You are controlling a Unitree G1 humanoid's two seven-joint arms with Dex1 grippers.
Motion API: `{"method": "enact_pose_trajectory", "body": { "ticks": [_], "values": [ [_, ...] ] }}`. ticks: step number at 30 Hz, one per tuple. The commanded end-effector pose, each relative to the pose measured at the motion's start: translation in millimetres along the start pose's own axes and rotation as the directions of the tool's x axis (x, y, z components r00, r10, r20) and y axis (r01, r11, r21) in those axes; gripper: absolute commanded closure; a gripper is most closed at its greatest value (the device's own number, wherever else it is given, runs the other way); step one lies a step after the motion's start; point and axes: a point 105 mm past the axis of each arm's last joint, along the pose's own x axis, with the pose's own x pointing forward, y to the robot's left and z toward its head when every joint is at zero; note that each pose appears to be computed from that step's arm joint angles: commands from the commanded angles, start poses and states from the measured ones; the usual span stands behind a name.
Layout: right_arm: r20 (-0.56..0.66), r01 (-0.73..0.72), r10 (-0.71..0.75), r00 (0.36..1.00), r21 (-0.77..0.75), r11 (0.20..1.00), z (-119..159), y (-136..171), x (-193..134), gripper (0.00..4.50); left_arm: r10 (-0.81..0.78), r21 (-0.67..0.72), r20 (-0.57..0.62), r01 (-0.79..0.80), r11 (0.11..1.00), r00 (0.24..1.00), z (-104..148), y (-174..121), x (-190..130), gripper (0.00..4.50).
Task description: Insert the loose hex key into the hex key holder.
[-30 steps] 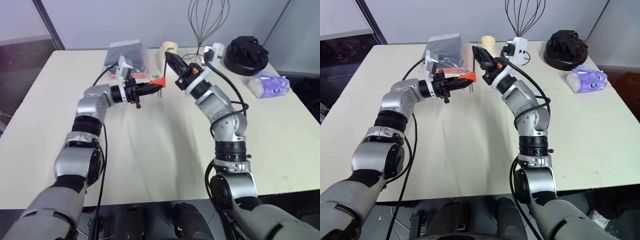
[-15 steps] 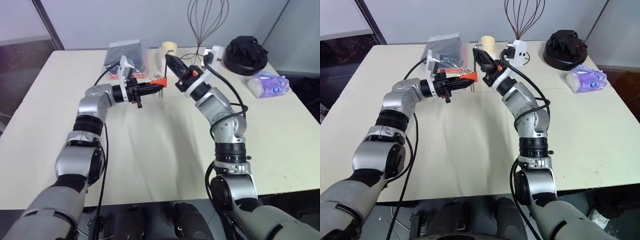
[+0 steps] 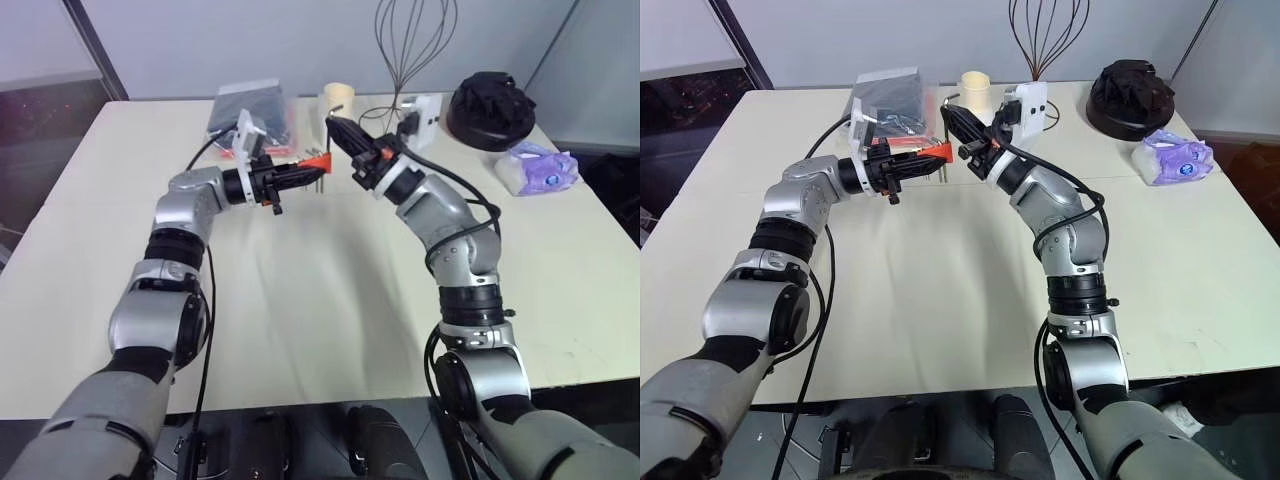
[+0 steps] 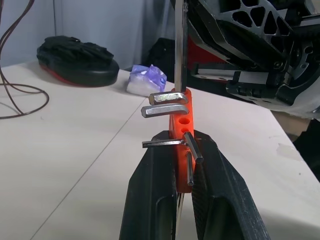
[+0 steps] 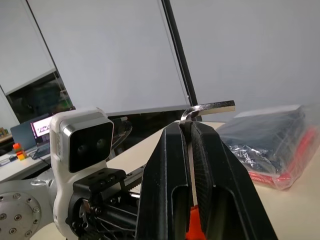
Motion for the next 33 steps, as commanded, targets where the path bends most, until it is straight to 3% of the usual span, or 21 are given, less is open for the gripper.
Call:
{"method": "enact_pose_trajectory", "body": {
  "ticks": [1, 6, 13, 18, 23, 32, 33],
  "values": [
    [0.016, -0.041, 0.042, 0.999, -0.012, 0.999, 5, 9, 3, 3.41, -0.011, 0.088, 0.073, 0.005, 0.996, 0.997, 33, -1, 2, 4.5],
    [0.004, -0.028, 0.029, 1.0, -0.021, 0.999, 6, 6, 0, 0.83, -0.011, 0.091, 0.07, 0.004, 0.996, 0.998, 32, 0, 2, 4.5],
    [-0.021, -0.012, 0.011, 1.0, -0.049, 0.999, 20, -4, -34, 0.83, 0.006, 0.093, 0.048, -0.01, 0.996, 0.999, 28, 2, -5, 4.5],
    [-0.176, -0.07, 0.034, 0.984, -0.206, 0.976, 16, -1, -66, 0.83, 0.032, 0.003, 0.044, -0.032, 0.999, 0.998, 16, 3, -19, 4.5],
    [-0.459, -0.252, 0.049, 0.887, -0.391, 0.886, -7, 6, -105, 0.83, 0.127, -0.18, -0.079, -0.139, 0.974, 0.989, -32, -4, -54, 4.5],
    [-0.472, -0.277, 0.064, 0.879, -0.398, 0.875, -23, 7, -100, 0.83, 0.24, -0.442, -0.274, -0.344, 0.829, 0.931, -106, -10, -102, 4.5],
    [-0.47, -0.283, 0.072, 0.88, -0.396, 0.874, -24, 8, -98, 0.78, 0.243, -0.457, -0.289, -0.356, 0.815, 0.926, -111, -9, -104, 3.54]
  ]
}}
